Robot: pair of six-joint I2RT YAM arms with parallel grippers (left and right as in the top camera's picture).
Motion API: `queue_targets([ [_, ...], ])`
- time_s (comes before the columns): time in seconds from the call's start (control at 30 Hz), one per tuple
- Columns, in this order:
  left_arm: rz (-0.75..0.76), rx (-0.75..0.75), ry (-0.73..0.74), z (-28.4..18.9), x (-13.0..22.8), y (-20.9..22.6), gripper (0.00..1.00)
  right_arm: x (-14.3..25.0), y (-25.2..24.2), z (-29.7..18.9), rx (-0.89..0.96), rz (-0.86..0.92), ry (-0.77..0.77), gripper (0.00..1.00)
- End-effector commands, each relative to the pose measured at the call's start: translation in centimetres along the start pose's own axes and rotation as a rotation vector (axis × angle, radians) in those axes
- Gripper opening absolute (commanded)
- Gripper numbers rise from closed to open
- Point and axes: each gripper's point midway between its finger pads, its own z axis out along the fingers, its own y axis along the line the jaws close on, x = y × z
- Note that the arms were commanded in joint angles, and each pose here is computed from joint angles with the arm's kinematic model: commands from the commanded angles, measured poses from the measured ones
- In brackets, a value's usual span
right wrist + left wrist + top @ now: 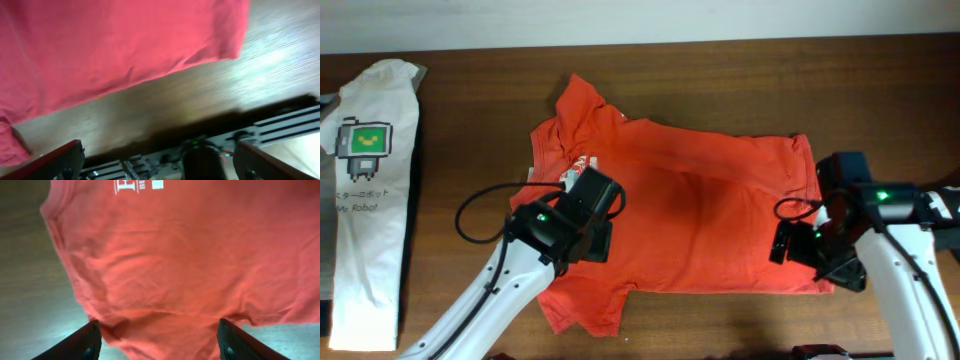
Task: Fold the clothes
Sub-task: 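Move both grippers to the red T-shirt's lower sides and grasp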
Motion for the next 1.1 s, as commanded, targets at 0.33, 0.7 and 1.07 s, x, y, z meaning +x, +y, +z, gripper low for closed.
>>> queue_targets([
  [0.33,0.001,0.059,0.014,3.6,2.1,-1.2,0.82,-0.1,1.0,3.6,-0.06,0.132,0.004,0.99],
  [0.7,-0.054,0.056,0.07,6.8,4.7,0.2,0.87,1.2,1.0,9.5,-0.097,0.237,0.056,0.99],
  [1.07,-0.294,0.303,0.194,7.2,5.8,-0.9,0.96,0.6,0.9,12.4,-0.11,0.365,0.023,0.99],
])
